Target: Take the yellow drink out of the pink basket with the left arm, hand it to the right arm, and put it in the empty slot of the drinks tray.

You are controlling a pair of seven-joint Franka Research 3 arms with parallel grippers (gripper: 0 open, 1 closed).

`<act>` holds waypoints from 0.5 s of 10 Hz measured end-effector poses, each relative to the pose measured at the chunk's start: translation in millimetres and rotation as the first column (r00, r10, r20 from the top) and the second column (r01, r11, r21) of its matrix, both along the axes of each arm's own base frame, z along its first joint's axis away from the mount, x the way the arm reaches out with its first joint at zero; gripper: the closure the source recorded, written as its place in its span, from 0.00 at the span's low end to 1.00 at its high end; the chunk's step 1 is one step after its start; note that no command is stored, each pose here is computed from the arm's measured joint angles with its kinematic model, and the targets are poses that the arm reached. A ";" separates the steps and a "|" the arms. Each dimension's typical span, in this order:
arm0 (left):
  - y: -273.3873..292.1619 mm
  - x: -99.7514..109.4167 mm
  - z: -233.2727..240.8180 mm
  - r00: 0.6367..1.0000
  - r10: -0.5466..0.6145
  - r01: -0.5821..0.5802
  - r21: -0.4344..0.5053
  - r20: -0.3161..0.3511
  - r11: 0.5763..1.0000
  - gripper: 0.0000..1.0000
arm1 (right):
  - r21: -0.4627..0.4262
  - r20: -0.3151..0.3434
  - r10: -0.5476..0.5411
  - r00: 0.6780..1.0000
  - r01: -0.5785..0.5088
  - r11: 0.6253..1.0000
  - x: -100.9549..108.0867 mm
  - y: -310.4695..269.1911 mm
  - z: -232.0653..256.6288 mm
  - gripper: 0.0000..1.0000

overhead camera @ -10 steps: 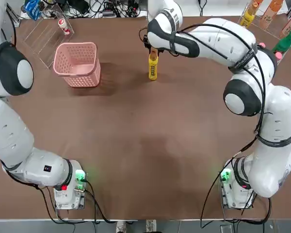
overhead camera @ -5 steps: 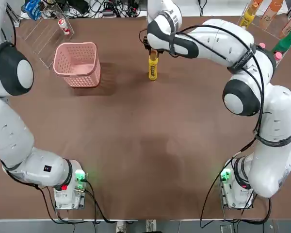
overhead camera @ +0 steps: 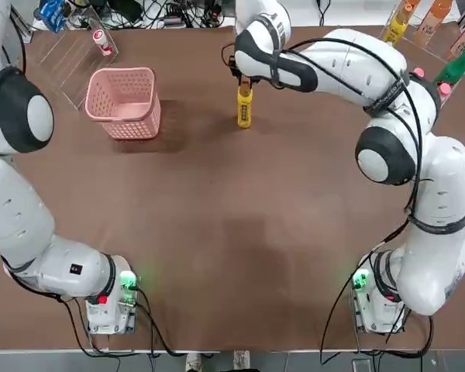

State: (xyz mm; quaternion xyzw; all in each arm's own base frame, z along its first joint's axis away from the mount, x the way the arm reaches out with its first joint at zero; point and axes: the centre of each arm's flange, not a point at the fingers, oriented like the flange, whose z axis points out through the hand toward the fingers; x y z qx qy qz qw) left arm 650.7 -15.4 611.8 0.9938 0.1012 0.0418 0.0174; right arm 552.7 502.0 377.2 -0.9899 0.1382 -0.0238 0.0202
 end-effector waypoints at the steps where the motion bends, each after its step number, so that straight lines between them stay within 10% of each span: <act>1: 0.0 0.0 0.0 1.000 0.000 0.000 0.000 0.000 1.000 0.00 | -0.002 -0.002 0.002 1.000 -0.002 1.000 -0.8 1.1 -2.3 0.52; 5: 0.0 0.0 0.0 1.000 0.000 0.000 0.000 0.000 1.000 0.00 | -0.006 -0.006 0.003 1.000 -0.003 1.000 -1.0 2.1 -6.8 0.53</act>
